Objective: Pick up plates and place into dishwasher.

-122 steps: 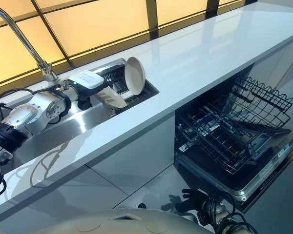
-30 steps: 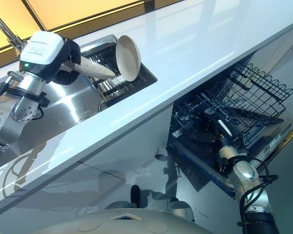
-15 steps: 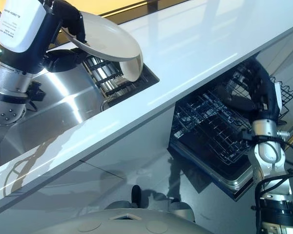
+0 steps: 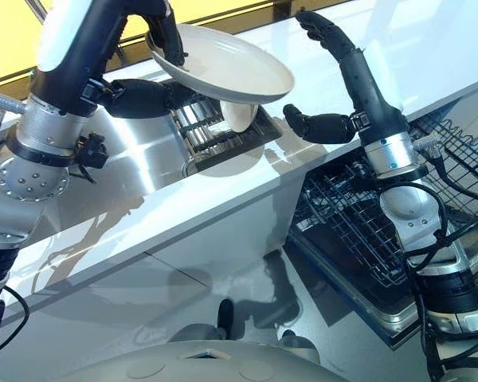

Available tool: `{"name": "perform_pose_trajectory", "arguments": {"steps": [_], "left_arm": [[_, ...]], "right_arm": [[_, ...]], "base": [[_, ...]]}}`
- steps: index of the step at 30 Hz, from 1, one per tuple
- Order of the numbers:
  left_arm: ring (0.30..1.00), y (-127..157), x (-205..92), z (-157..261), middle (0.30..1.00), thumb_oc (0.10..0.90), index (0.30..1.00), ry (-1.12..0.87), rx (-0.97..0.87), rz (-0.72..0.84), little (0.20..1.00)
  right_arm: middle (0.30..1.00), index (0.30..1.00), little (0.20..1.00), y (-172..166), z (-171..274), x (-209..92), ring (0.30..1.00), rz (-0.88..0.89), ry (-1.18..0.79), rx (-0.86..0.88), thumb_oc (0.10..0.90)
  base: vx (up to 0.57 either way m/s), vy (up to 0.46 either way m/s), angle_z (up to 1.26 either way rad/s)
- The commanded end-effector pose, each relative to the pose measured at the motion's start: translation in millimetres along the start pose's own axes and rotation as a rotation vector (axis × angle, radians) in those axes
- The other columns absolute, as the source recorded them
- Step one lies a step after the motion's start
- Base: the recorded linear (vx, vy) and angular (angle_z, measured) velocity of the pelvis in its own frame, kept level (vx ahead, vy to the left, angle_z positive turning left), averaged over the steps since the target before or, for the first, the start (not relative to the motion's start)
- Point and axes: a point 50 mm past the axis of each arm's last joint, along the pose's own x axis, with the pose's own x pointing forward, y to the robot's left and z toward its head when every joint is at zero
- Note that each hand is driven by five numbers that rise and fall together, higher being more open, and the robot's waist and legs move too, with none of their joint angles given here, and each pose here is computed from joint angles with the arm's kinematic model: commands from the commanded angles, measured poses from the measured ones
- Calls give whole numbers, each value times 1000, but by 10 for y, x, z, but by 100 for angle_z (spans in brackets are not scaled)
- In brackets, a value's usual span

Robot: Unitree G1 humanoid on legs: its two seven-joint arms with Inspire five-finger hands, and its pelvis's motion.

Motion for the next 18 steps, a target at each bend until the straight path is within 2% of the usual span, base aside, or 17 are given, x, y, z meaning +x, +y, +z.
{"name": "perform_pose_trajectory", "arguments": {"steps": [1, 4, 11, 18], "left_arm": [[300, 245, 251, 134, 300, 100, 300, -107, -19, 138, 200], [300, 257, 258, 140, 300, 100, 300, -107, -23, 133, 200], [300, 192, 227, 162, 300, 100, 300, -116, -106, 101, 200], [300, 84, 282, 218, 300, 100, 300, -140, -177, 112, 200]], "right_arm": [[900, 900, 900, -225, 455, 235, 900, -20, -255, -218, 800], [900, 900, 900, -252, 481, 262, 900, 5, -266, -291, 800], [900, 900, 900, -222, 562, 282, 900, -5, -314, -329, 800], [900, 900, 900, -73, 550, 363, 900, 56, -287, -247, 800]], "base": [[0, 0, 0], [0, 0, 0], [0, 0, 0], [0, 0, 0]]}}
